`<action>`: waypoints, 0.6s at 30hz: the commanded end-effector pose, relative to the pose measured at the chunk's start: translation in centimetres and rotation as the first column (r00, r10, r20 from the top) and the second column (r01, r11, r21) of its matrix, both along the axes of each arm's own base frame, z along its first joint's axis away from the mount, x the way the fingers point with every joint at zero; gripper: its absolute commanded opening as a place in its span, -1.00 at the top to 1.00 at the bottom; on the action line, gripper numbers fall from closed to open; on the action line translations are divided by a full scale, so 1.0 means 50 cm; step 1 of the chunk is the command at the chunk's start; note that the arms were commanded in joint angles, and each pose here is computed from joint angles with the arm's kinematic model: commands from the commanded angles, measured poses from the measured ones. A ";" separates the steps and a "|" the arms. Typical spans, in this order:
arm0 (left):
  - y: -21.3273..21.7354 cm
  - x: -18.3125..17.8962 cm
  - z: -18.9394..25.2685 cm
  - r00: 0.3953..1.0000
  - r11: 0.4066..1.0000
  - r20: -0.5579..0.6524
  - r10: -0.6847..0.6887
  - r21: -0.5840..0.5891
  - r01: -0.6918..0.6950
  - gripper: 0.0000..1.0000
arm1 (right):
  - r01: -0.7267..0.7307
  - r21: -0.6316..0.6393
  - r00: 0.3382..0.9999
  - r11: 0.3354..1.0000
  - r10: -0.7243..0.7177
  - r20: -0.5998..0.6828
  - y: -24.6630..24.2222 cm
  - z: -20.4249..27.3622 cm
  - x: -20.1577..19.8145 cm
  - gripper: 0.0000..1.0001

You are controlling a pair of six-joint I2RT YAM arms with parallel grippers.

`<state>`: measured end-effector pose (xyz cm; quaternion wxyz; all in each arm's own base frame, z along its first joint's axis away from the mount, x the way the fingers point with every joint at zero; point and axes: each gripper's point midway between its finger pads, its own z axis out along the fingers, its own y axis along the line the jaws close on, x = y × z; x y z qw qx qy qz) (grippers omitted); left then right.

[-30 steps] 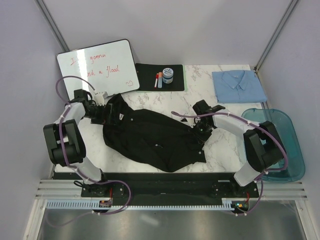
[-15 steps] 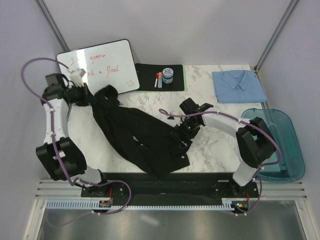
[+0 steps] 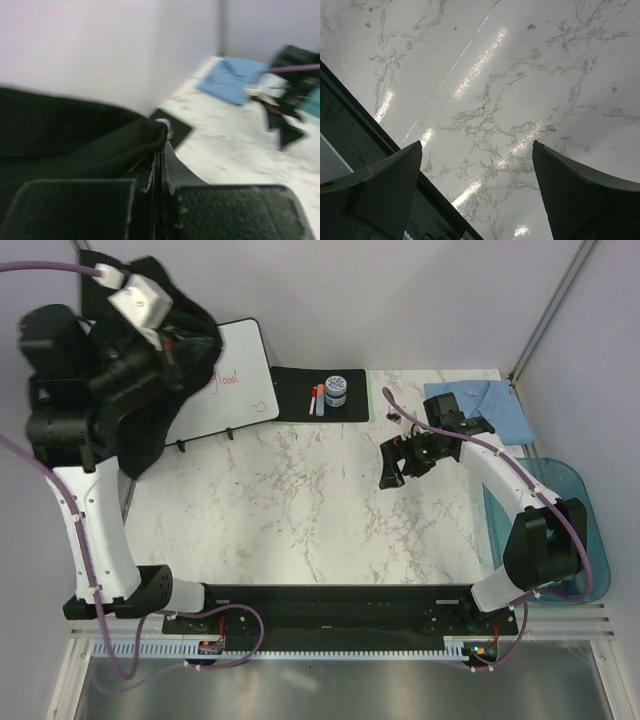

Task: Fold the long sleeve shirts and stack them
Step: Flatten the shirt out

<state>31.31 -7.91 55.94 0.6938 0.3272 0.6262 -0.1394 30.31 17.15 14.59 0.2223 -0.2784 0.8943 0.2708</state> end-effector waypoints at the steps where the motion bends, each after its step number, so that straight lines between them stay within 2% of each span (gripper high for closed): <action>1: -0.211 0.006 -0.162 0.933 0.976 -0.287 -0.215 -0.046 0.211 0.97 | 0.031 0.053 1.000 0.998 -0.030 -0.004 -0.030 0.046 -0.005 -0.96; 2: -0.252 0.009 -0.246 0.892 0.970 -0.385 -0.236 -0.033 0.242 0.68 | 0.056 0.049 0.998 0.997 -0.056 -0.006 -0.048 0.046 0.003 -0.96; 4: -0.351 -0.031 -0.341 0.838 0.949 -0.474 -0.271 0.012 0.314 0.22 | 0.075 0.029 0.997 0.997 -0.074 -0.011 -0.072 0.041 0.005 -0.96; 5: -0.378 -0.057 -0.421 0.793 0.935 -0.543 -0.277 0.039 0.353 -0.72 | 0.106 0.025 0.994 0.994 -0.106 -0.012 -0.096 0.038 0.014 -0.96; 6: -0.417 -0.083 -0.440 0.789 0.917 -0.534 -0.304 0.061 0.395 -0.95 | 0.114 0.020 0.993 0.993 -0.113 -0.016 -0.106 0.036 0.014 -0.96; 8: -0.423 -0.092 -0.462 0.766 0.914 -0.565 -0.306 0.052 0.403 -0.99 | 0.133 -0.020 0.991 0.991 -0.133 -0.002 -0.140 0.028 0.026 -0.96; 11: -0.348 -0.041 -0.481 0.787 0.955 -0.588 -0.188 0.078 0.286 -0.99 | 0.117 -0.054 0.993 0.992 -0.117 0.005 -0.156 0.022 0.015 -0.96; 13: -0.249 0.000 -0.500 0.802 0.974 -0.588 -0.105 0.103 0.203 -0.99 | 0.102 -0.044 0.995 0.994 -0.102 0.001 -0.149 0.019 0.008 -0.96; 15: -0.147 0.022 -0.560 0.793 0.979 -0.608 0.017 0.170 0.109 -0.99 | 0.075 -0.038 0.997 0.996 -0.075 -0.015 -0.132 0.010 0.000 -0.94; 16: -0.111 0.021 -0.591 0.797 0.963 -0.602 0.054 0.241 0.117 -0.99 | 0.065 -0.037 0.998 0.997 -0.066 -0.015 -0.123 0.008 0.001 -0.92; 17: -0.079 0.010 -0.645 0.764 0.956 -0.639 0.091 0.270 0.112 -0.99 | 0.048 -0.037 0.998 0.998 -0.049 -0.033 -0.106 -0.002 -0.004 -0.89; 18: -0.037 0.006 -0.671 0.757 0.945 -0.643 0.117 0.305 0.114 -0.99 | 0.039 -0.038 0.999 0.999 -0.039 -0.019 -0.095 -0.003 0.003 -0.85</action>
